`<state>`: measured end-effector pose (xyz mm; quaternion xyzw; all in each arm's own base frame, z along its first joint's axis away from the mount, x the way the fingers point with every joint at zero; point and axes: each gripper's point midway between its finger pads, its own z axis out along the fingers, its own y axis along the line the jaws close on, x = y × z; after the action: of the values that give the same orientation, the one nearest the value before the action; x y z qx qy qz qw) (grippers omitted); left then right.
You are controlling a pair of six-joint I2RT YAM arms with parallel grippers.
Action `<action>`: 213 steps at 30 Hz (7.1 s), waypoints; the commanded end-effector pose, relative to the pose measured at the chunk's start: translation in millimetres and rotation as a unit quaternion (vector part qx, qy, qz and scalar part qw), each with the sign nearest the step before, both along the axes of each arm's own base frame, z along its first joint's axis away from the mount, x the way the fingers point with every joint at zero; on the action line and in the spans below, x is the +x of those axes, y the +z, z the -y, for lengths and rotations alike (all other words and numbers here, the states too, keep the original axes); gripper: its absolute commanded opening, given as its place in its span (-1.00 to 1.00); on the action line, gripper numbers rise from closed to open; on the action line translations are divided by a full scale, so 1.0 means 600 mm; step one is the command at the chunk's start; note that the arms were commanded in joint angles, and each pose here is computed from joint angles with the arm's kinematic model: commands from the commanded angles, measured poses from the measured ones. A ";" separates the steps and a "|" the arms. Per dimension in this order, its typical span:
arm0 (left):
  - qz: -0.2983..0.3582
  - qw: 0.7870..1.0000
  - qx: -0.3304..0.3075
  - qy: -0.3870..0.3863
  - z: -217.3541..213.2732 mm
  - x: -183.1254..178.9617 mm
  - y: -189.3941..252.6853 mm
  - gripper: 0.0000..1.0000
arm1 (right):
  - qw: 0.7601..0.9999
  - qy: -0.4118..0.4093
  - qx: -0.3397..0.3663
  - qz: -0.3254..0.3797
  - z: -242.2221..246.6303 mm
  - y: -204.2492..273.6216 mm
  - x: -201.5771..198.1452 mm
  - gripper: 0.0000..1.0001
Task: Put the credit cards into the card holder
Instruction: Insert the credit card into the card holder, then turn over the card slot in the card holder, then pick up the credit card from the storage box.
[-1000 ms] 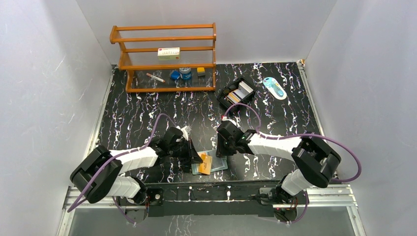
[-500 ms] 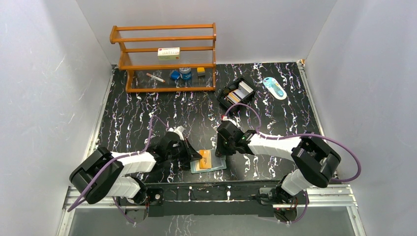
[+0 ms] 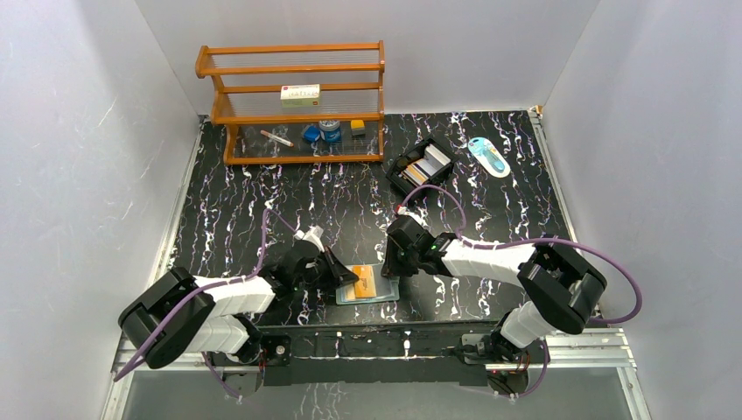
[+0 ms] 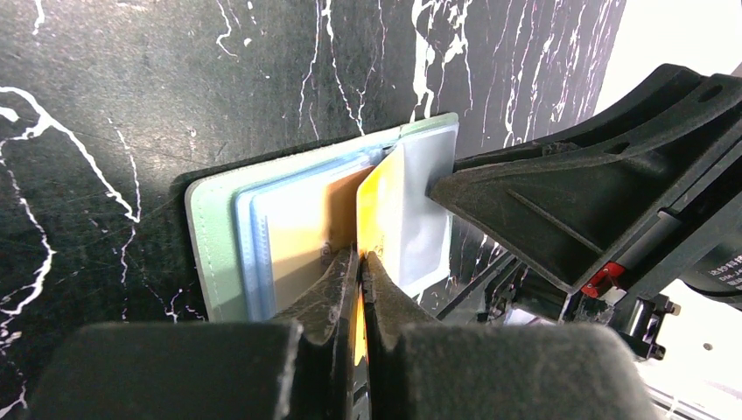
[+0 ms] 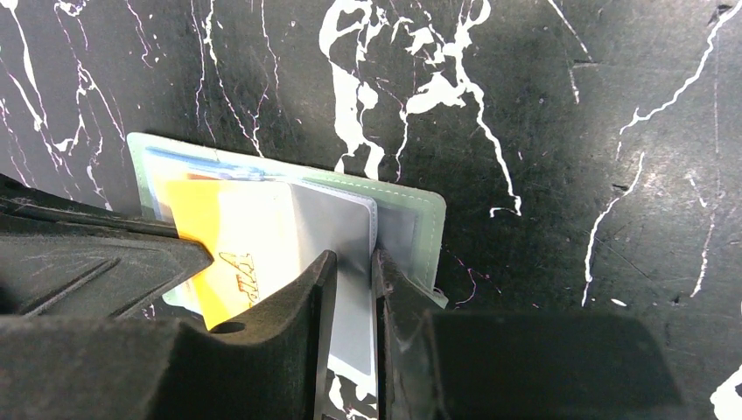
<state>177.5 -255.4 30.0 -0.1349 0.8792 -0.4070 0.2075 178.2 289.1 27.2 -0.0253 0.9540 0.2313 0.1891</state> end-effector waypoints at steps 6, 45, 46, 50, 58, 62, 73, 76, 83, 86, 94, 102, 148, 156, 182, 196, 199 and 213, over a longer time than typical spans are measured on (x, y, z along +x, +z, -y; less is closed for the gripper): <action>0.017 1.000 0.005 0.001 0.011 0.003 0.000 -1.00 | 0.999 -0.013 -0.005 -0.032 0.009 -0.035 -0.020 -0.42; -0.075 0.994 0.067 -0.043 0.031 -0.026 -0.008 -0.06 | 0.999 -0.013 0.028 -0.030 0.011 -0.017 -0.028 -0.40; -0.074 0.994 0.060 -0.046 0.037 -0.025 -0.003 -0.06 | 0.999 -0.013 0.030 -0.031 0.011 -0.017 -0.029 -0.40; -0.078 0.994 0.056 -0.056 0.054 -0.025 -0.005 -0.08 | 0.999 -0.016 0.036 -0.035 0.009 -0.019 -0.031 -0.41; -0.057 0.995 0.032 -0.081 0.095 -0.011 0.015 -0.09 | 0.999 -0.017 0.035 -0.038 0.008 -0.023 -0.031 -0.41; -0.042 0.995 0.026 -0.087 0.102 -0.006 0.024 -0.09 | 0.999 -0.018 0.032 -0.037 0.011 -0.023 -0.032 -0.41; -0.054 0.991 0.103 -0.073 0.030 -0.006 0.049 0.08 | 0.999 -0.038 0.020 0.003 0.035 0.034 -0.014 -0.25; -0.074 0.986 0.138 -0.057 -0.017 -0.013 0.045 0.08 | 0.999 -0.033 0.035 0.011 0.024 0.061 -0.010 -0.24; -0.081 0.989 0.106 -0.066 -0.032 -0.002 0.031 0.15 | 0.998 0.009 0.063 0.014 -0.031 0.073 -0.007 -0.27; -0.069 0.991 0.085 -0.070 -0.018 0.006 0.035 0.16 | 0.999 0.014 0.047 0.003 -0.031 0.047 -0.009 -0.29; -0.076 0.990 0.097 -0.065 -0.021 0.009 0.017 0.16 | 0.999 0.011 0.032 -0.008 -0.017 0.018 -0.018 -0.30; -0.080 0.990 0.102 -0.058 -0.025 0.009 0.007 0.16 | 0.999 0.008 0.030 -0.008 -0.013 0.016 -0.019 -0.31; -0.025 0.988 -0.060 -0.140 0.129 0.012 0.129 0.16 | 0.980 -0.126 -0.007 0.155 0.159 0.149 0.083 -0.25; 0.030 0.995 0.060 -0.078 0.052 0.034 0.160 0.14 | 0.974 -0.088 -0.003 0.206 0.135 0.222 0.152 -0.20; 0.187 0.955 0.225 -0.056 -0.128 0.009 0.299 0.18 | 0.894 0.014 -0.319 0.315 0.211 0.236 0.528 -0.03; 0.221 0.946 0.236 -0.022 -0.175 -0.004 0.288 0.22 | 0.850 0.109 -0.429 0.285 0.220 0.139 0.595 0.11; 0.226 0.945 0.236 -0.017 -0.179 -0.003 0.292 0.22 | 0.843 0.110 -0.450 0.271 0.229 0.122 0.595 0.07; 0.228 0.944 0.239 -0.007 -0.182 0.001 0.291 0.24 | 0.813 0.094 -0.501 0.281 0.252 0.132 0.599 -0.32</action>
<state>176.1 -150.5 205.9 0.0237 0.8827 -0.2156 0.4168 526.4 137.2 80.0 -0.2888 0.8516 -0.2603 0.3516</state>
